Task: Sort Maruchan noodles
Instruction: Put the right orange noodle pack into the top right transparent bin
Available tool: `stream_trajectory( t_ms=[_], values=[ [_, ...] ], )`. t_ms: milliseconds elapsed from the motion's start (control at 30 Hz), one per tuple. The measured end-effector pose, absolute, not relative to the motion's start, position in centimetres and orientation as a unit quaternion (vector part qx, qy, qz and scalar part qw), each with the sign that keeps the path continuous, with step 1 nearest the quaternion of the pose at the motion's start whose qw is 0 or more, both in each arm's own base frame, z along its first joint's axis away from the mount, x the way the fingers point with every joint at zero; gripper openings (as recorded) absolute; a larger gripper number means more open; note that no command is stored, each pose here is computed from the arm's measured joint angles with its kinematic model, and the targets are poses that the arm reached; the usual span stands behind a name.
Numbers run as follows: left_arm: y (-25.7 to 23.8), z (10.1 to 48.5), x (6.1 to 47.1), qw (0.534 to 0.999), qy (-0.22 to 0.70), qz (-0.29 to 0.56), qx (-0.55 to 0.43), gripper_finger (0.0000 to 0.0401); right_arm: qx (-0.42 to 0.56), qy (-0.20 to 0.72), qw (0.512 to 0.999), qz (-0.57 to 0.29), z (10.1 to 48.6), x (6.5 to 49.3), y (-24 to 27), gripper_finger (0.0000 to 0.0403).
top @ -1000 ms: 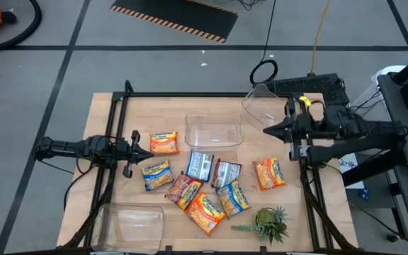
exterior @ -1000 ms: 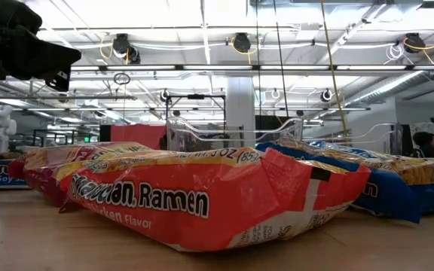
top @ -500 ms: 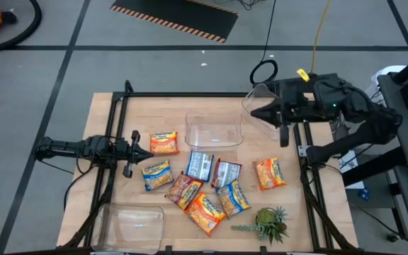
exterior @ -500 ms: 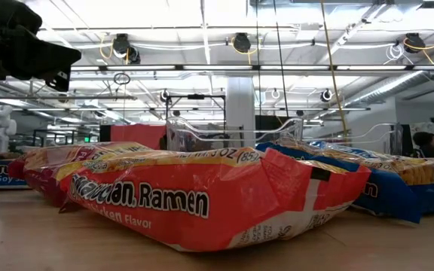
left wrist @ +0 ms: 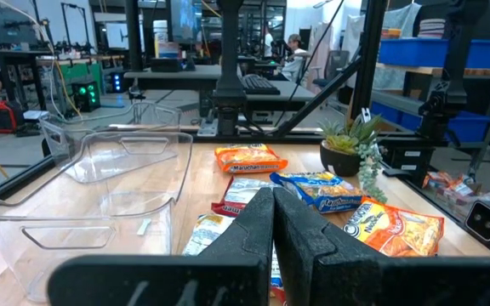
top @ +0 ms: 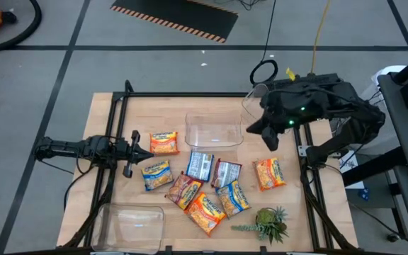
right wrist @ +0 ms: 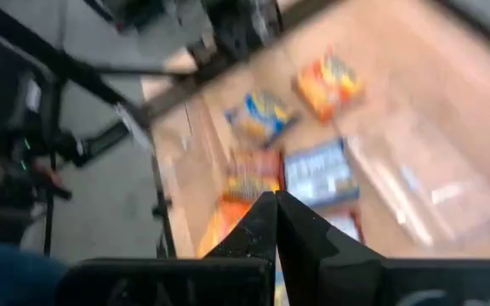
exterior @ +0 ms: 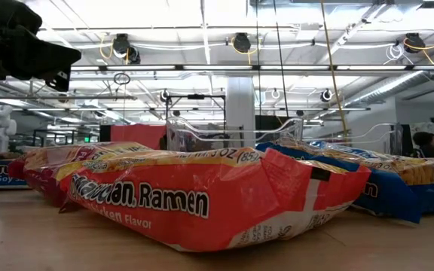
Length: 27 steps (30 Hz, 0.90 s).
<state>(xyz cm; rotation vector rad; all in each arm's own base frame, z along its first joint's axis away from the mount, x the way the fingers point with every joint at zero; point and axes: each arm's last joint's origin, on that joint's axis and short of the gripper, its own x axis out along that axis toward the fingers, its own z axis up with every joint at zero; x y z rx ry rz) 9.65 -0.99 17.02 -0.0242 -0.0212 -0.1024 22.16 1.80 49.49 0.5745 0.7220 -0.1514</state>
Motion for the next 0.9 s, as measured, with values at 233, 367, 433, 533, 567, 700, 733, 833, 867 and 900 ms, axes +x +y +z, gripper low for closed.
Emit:
stream_trajectory(
  t_ms=[233,367,433,533,567,700,733,833,867,900],
  values=[
    [-1.0,17.0,9.6,0.999,-0.011,-0.051,-0.011,0.0012,0.287,0.497,0.817,-0.060,46.8,22.5,2.7,0.0000],
    [-1.0,17.0,9.6,0.999,-0.011,-0.051,0.000,0.0012,0.284,0.507,0.812,-0.060,45.5,23.7,3.2,0.0000],
    [-1.0,17.0,9.6,0.999,-0.011,-0.051,-0.005,0.0012,0.291,0.522,0.798,-0.072,44.6,24.0,3.3,0.0000],
    [-1.0,17.1,9.6,0.998,-0.015,-0.051,-0.026,0.0012,0.328,0.548,0.760,-0.117,42.6,24.6,3.4,0.0000],
    [-1.0,17.2,9.6,0.998,-0.019,-0.052,-0.037,0.0012,0.341,0.557,0.745,-0.133,41.9,24.8,3.4,0.0000],
    [-1.0,17.9,9.5,0.996,-0.026,-0.059,-0.054,0.0012,0.347,0.594,0.709,-0.154,39.5,25.0,3.6,0.0000],
    [-1.1,18.3,9.4,0.996,-0.030,-0.060,-0.052,0.0012,0.342,0.602,0.705,-0.156,39.0,25.0,3.7,0.0000],
    [-1.0,19.8,9.4,0.997,-0.035,-0.057,-0.049,0.0012,0.334,0.626,0.684,-0.172,37.2,25.0,4.0,0.0000],
    [-1.0,20.5,9.4,0.997,-0.039,-0.056,-0.047,0.0012,0.330,0.634,0.677,-0.176,36.6,25.0,4.1,0.0000],
    [-1.0,21.2,9.4,0.997,-0.041,-0.056,-0.044,0.0012,0.327,0.641,0.670,-0.179,36.1,24.9,4.3,0.0000]
  ],
)
